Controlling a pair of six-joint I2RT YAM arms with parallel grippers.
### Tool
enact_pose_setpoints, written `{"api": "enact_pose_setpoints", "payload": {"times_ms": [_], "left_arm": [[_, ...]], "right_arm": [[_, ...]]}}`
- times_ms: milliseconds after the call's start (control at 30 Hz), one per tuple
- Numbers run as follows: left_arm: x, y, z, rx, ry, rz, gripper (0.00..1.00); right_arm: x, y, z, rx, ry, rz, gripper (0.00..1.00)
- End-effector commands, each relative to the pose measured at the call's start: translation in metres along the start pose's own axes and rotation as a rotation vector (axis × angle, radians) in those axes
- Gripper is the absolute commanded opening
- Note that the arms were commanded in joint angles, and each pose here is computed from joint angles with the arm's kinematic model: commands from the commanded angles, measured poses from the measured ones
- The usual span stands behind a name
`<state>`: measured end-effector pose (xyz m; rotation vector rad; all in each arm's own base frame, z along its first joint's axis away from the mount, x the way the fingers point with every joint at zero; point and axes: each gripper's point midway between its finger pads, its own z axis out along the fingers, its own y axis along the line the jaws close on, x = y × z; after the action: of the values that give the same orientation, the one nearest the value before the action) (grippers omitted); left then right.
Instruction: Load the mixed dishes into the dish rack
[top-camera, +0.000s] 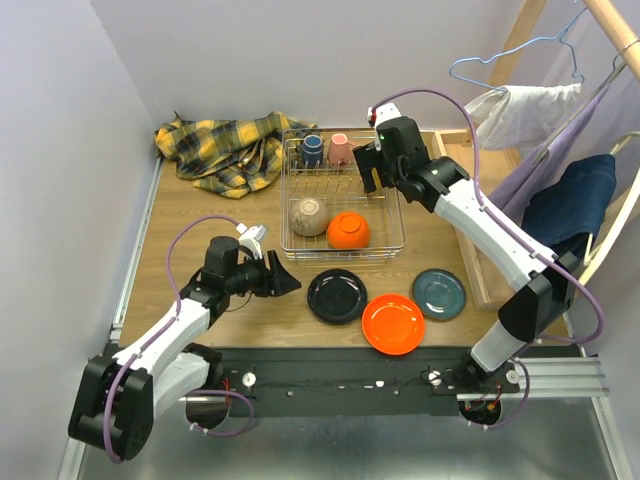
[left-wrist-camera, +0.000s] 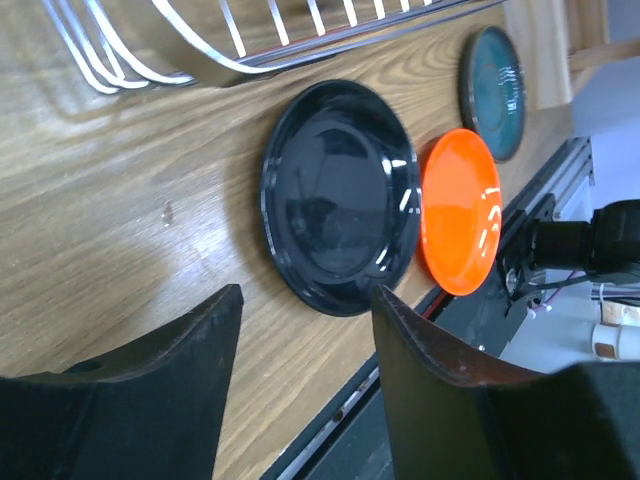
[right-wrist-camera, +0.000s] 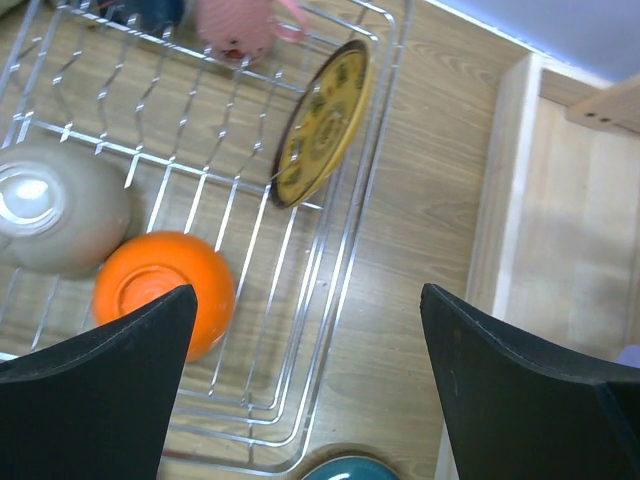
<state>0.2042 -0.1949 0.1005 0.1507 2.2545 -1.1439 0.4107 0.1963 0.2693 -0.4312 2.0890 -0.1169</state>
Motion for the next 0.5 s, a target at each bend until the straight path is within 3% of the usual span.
{"api": "enact_pose_setpoints", "payload": {"times_ms": [0,167,467], "left_arm": [[-0.002,0.01,0.009,-0.032,-0.006,-0.028,0.64],[0.01,0.015,0.017,-0.032,0.028,-0.068,0.65],[0.022,0.017,0.027,-0.011,0.072,-0.065,0.63]], "right_arm": [[-0.005,0.004,-0.028,-0.104,-0.025,0.006,1.0],[-0.009,0.014,-0.043,-0.188,-0.05,0.034,1.0],[-0.016,0.014,-0.044,-0.186,-0.087,0.046,0.99]]}}
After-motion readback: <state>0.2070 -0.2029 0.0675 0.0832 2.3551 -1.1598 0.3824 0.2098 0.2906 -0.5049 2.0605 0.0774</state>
